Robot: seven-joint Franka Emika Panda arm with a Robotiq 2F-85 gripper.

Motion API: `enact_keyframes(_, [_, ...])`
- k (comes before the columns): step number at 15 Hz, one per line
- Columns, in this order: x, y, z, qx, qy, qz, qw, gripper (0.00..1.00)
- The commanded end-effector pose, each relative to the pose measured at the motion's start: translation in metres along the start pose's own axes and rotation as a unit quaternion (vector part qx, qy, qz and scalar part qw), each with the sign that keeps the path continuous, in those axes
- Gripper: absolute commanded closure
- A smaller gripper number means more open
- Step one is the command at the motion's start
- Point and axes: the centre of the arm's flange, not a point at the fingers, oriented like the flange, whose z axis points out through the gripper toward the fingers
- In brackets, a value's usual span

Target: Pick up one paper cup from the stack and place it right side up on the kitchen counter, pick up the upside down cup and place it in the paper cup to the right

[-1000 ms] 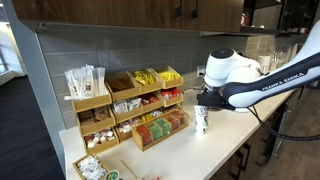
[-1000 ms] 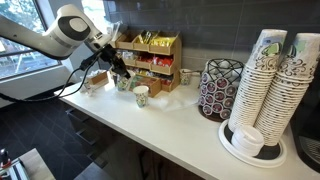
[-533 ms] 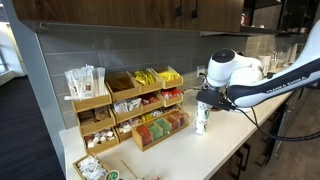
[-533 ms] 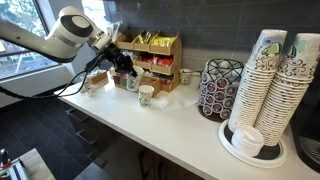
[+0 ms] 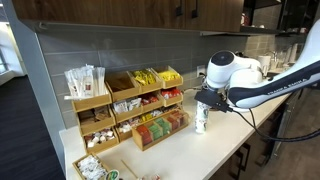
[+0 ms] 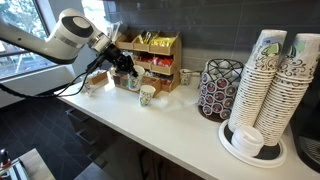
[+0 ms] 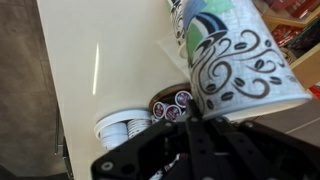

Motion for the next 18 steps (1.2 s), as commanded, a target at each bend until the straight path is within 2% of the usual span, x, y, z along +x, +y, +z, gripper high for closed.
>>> enact_keyframes(1, [0.002, 0.008, -0.008, -0.009, -0.001, -0.004, 1.0000, 0.97])
enact_keyframes(9, [0.005, 0.008, -0.021, -0.003, -0.004, -0.028, 0.9996, 0.97])
enact_keyframes(18, [0.001, -0.001, 0.003, -0.015, 0.042, 0.015, 0.9989, 0.97])
